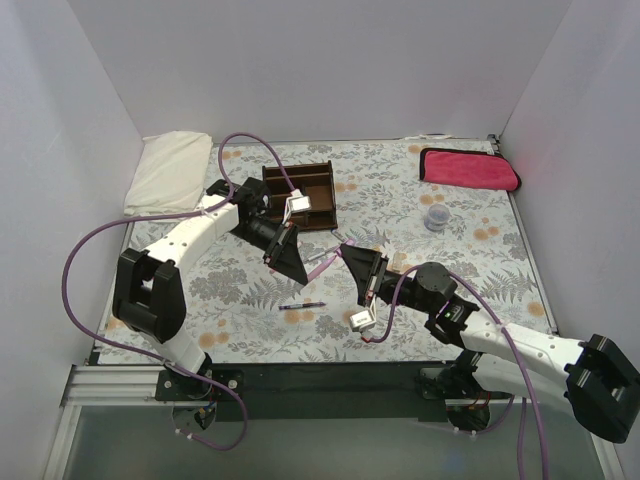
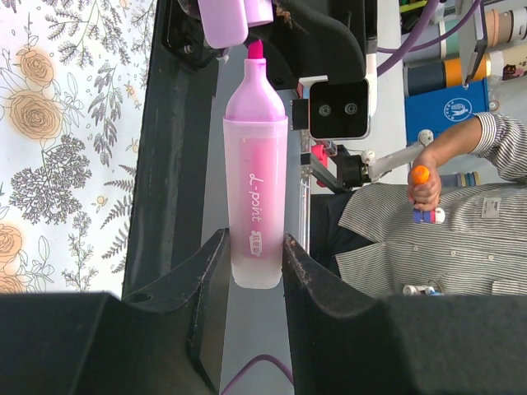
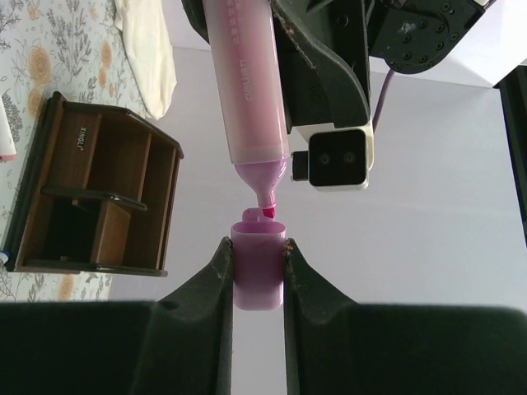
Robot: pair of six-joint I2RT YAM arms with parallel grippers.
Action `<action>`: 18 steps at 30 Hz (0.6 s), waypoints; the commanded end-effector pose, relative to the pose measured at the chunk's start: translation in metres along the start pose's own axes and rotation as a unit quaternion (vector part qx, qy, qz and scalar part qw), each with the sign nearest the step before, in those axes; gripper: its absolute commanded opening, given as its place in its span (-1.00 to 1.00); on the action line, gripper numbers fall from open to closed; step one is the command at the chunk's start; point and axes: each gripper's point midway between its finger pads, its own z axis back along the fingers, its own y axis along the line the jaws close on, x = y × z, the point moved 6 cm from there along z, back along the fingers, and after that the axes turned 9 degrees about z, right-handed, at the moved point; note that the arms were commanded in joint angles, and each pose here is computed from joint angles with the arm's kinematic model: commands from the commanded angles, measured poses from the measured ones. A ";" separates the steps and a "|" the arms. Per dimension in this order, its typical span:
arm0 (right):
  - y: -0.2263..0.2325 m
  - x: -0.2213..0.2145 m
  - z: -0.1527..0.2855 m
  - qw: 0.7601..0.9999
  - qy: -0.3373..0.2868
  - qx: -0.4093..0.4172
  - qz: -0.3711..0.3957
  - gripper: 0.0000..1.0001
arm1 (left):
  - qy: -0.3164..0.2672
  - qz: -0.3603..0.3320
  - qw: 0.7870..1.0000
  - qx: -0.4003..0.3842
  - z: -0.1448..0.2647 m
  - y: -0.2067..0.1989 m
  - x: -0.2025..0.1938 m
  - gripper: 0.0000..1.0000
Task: Sort the stationery into containers
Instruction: Close the pen cap on the pen.
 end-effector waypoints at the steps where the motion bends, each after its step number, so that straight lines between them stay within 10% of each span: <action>1: -0.010 -0.001 -0.005 1.000 -0.014 -0.005 0.014 -0.97 | 0.002 0.009 1.000 -0.009 0.001 -0.007 0.000 -1.00; 18: -0.007 0.010 -0.010 0.998 -0.053 0.002 0.023 -0.97 | 0.002 0.017 1.000 -0.018 -0.001 0.006 0.019 -1.00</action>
